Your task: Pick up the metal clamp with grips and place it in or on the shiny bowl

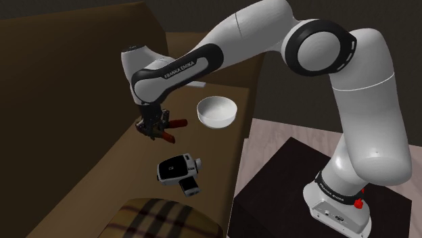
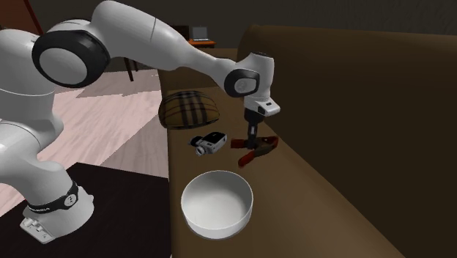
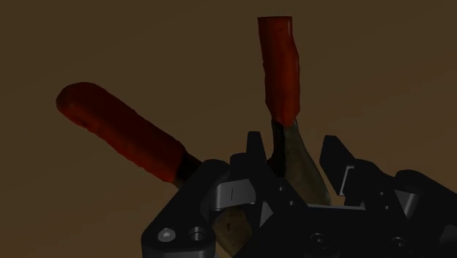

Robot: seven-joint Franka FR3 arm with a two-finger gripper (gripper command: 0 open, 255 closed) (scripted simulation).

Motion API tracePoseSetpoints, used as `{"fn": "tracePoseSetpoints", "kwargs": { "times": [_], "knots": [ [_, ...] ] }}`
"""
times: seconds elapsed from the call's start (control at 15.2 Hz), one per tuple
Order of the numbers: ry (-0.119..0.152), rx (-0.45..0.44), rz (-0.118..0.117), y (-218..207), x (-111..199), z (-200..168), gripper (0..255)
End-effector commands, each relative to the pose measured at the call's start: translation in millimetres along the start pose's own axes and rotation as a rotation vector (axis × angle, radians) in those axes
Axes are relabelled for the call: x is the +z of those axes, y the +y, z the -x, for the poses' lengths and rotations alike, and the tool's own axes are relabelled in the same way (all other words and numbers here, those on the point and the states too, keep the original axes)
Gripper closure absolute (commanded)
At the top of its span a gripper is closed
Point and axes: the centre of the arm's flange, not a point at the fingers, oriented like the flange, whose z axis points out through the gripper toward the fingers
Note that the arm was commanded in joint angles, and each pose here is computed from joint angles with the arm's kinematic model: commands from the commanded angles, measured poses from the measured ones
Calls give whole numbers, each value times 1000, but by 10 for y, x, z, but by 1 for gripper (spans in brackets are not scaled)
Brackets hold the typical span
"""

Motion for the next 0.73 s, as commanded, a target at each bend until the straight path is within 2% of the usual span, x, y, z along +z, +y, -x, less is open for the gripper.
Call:
{"fn": "tracePoseSetpoints", "kwargs": {
  "times": [0.0,0.66],
  "knots": [
    [0,0,0,-2,-124,0,255],
    [0,0,0,-12,-652,23,255]
  ]
}}
